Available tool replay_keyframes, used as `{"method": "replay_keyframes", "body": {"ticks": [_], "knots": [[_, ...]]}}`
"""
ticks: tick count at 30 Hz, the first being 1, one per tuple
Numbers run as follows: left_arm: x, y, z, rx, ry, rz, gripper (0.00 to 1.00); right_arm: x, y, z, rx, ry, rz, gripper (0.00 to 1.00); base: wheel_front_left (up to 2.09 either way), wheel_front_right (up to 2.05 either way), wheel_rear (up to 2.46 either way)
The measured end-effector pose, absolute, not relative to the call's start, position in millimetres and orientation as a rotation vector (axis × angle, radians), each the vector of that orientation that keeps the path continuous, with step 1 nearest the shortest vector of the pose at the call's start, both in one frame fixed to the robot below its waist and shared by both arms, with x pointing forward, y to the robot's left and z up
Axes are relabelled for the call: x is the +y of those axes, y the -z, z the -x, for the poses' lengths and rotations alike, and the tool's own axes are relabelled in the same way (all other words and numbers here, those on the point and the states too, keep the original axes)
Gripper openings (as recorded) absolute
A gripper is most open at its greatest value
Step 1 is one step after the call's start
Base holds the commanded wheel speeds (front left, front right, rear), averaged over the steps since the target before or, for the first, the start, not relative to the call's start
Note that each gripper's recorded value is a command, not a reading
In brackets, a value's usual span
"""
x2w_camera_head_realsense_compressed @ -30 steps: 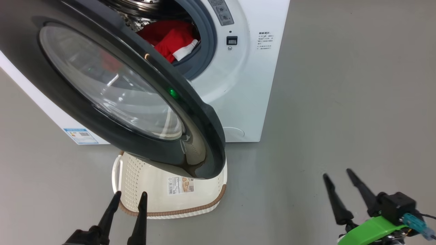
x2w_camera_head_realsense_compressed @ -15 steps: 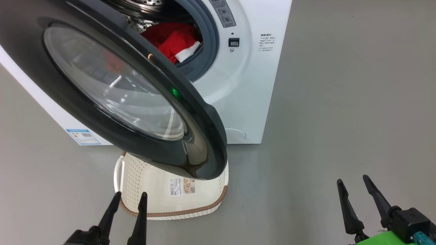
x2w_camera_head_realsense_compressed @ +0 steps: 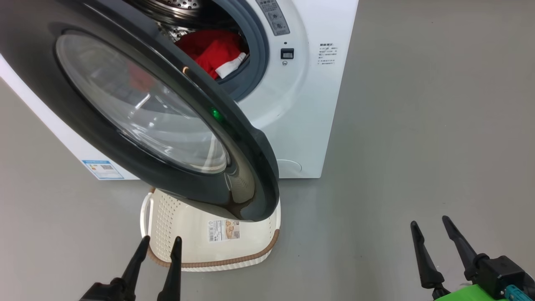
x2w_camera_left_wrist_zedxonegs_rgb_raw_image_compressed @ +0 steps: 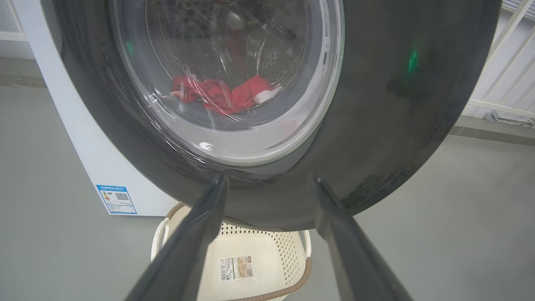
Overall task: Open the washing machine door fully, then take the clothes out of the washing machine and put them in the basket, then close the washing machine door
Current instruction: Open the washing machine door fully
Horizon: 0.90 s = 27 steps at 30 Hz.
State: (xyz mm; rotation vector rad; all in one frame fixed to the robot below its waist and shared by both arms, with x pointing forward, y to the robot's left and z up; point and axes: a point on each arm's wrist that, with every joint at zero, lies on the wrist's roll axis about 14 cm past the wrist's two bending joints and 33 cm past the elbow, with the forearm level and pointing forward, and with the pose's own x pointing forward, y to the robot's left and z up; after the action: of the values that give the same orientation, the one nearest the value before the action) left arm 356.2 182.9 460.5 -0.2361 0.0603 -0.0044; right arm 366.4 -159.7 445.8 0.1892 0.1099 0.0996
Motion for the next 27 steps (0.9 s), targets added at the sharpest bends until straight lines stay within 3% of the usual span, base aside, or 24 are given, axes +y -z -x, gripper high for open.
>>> {"method": "replay_keyframes", "body": {"ticks": [2, 3, 5, 14, 20, 27], "knots": [[183, -461, -356, 0.060, 0.004, 0.236, 1.00, -157, -446, -367, 0.109, -0.103, -0.205, 1.00, 0.00, 0.00, 0.00], [183, -460, -355, 0.060, 0.004, 0.236, 1.00, -155, -446, -367, 0.109, -0.104, -0.228, 0.76, 0.00, 0.00, 0.00], [183, -460, -355, 0.062, 0.004, 0.237, 1.00, -149, -447, -367, 0.109, -0.116, -0.259, 0.00, 0.00, 0.00, 0.00], [183, -457, -348, 0.071, -0.001, 0.238, 1.00, -124, -494, -398, -0.025, -0.164, -0.537, 0.00, 0.00, 0.00, 0.00], [185, -457, -346, 0.072, -0.008, 0.238, 1.00, -90, -537, -423, -0.106, -0.281, -0.740, 0.00, 0.00, 0.00, 0.00], [187, -454, -341, 0.082, -0.020, 0.246, 1.00, -35, -558, -438, 0.011, -0.475, -1.076, 0.00, 0.00, 0.00, 0.00]]}}
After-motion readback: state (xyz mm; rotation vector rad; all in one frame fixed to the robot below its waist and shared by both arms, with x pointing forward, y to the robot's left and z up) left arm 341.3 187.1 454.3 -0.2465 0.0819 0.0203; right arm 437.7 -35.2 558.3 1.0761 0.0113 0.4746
